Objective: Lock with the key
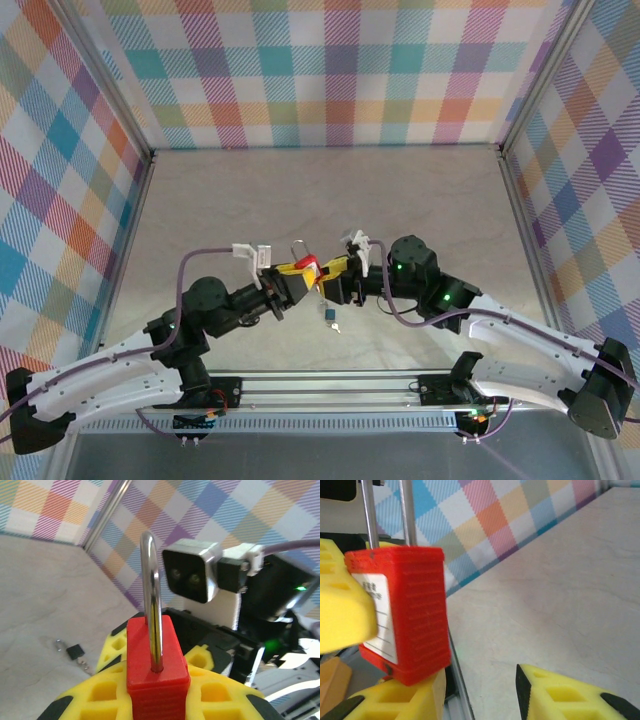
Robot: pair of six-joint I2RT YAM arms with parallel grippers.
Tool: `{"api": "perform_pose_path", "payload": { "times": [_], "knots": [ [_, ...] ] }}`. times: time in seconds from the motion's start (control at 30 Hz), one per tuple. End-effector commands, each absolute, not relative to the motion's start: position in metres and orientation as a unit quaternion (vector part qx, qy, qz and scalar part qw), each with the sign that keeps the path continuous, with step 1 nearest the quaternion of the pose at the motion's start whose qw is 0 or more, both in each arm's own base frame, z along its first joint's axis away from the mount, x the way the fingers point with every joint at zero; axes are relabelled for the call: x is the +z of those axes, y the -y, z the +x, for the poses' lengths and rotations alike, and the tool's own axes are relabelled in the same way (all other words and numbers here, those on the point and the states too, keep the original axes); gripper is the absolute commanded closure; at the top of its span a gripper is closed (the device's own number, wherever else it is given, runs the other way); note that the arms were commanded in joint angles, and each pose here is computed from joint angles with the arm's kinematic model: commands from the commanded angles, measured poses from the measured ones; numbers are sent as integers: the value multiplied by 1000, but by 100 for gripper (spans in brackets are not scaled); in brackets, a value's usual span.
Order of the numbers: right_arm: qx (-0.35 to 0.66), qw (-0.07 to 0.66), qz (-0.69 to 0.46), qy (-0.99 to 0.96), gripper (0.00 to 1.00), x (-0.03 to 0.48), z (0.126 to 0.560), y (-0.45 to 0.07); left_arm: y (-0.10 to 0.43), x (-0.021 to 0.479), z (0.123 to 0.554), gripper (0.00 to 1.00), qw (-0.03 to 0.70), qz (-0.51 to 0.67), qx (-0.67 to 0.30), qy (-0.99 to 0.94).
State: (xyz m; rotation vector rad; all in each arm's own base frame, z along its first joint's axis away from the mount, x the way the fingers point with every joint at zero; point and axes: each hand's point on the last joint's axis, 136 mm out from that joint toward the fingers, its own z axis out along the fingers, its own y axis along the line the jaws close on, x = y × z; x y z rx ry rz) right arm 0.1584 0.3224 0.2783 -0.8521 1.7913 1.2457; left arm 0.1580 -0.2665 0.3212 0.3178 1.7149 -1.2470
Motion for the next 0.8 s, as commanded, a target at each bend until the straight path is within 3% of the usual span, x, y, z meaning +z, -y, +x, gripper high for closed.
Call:
{"api": "perform_pose_path", "payload": {
  "times": [0.0, 0.07, 0.33, 0.4, 0.47, 0.67, 0.77],
  "knots": [
    [471, 431, -324, -698, 57, 291, 167, -317, 260, 330, 171, 100, 507, 124, -471, -711],
    [464, 441, -317, -700, 53, 293, 169, -312, 257, 328, 179, 100, 517, 114, -450, -719],
    [441, 424, -318, -724, 55, 283, 169, -306, 252, 326, 206, 100, 541, 105, -372, -747],
    [455, 417, -318, -720, 66, 284, 166, -310, 255, 325, 210, 100, 539, 101, -369, -750],
    [466, 409, -318, -717, 69, 284, 165, -316, 257, 326, 213, 100, 536, 100, -370, -752],
    [469, 411, -331, -708, 60, 283, 161, -328, 259, 325, 216, 100, 533, 96, -374, -753],
    [466, 416, -331, -708, 60, 283, 163, -329, 258, 322, 216, 100, 528, 93, -379, -754]
  ]
}}
